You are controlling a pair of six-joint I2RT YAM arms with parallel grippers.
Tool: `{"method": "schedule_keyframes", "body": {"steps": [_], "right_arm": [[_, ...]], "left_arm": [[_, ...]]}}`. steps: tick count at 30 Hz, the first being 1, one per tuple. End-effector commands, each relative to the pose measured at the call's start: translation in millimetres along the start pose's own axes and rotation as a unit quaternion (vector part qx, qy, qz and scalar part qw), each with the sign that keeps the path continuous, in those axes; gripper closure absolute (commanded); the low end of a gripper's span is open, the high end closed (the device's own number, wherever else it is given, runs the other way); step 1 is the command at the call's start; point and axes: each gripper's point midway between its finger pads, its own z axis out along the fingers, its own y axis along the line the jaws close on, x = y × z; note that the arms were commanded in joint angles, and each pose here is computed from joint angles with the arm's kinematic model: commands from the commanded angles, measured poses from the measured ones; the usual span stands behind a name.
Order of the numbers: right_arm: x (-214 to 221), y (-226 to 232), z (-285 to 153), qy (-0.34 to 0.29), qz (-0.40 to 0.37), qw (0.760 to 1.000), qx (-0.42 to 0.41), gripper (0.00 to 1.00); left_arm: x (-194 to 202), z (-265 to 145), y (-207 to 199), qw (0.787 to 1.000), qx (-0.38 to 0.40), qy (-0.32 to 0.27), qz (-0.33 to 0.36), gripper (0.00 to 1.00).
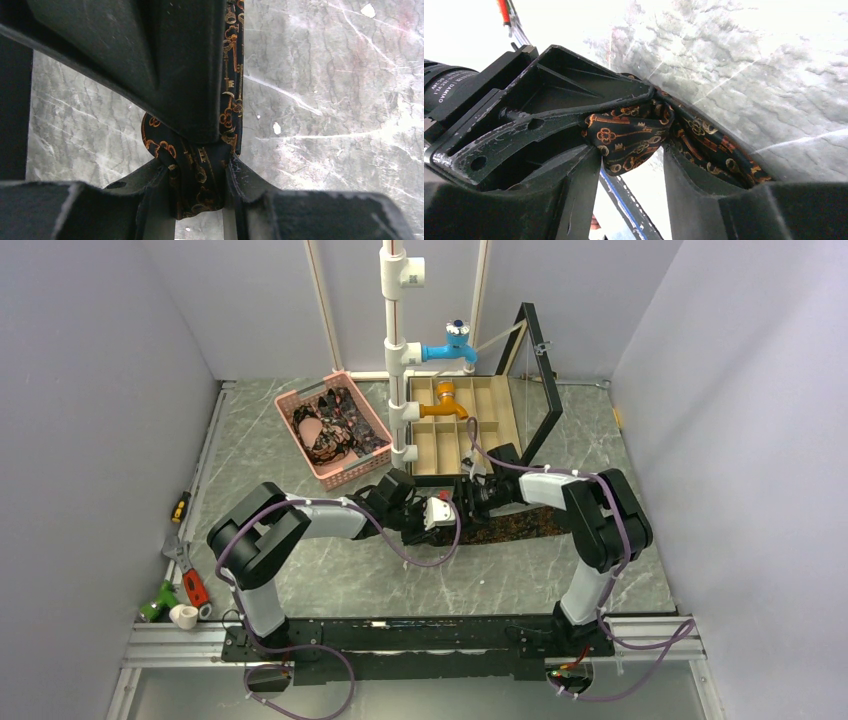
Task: Roll the ties
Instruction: Roll the tie at the center of the board.
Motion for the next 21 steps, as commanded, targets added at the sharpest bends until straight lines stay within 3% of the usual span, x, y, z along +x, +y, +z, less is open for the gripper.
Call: {"method": "schedule_keyframes", "body": {"steps": [1, 7, 17, 19, 21], "right_arm": [[-24.9, 5.9, -9.7, -0.041, -0.022, 0.999, 0.001, 0.47], [-29.5, 2.0, -10.9, -0.053, -0.007, 0.999, -0.004, 0.49], [-15.0, 2.7, -1.7, -0.013, -0.010, 1.000, -0.026, 0.54], [-11.6, -0.9, -1.0, -0.007, -0.018, 1.000, -0.020, 0.62], [-9.5, -8.8, 0.5, -0.005, -0.024, 1.000, -0.006, 0.79]], "left_arm": [[61.0, -4.2, -23.8, 0.994, 0.023, 0.104, -0.028, 0.68], [61.4, -2.8, -26.5, 0.994, 0.033, 0.104, -0.028, 0.69], [61.0, -0.2, -25.1, 0.993, 0.034, 0.105, -0.033, 0.67], [60.7, 0.3, -24.3, 0.993, 0.033, 0.105, -0.035, 0.67], [61.0, 0.7, -24.7, 0.993, 0.033, 0.106, -0.038, 0.66]]}}
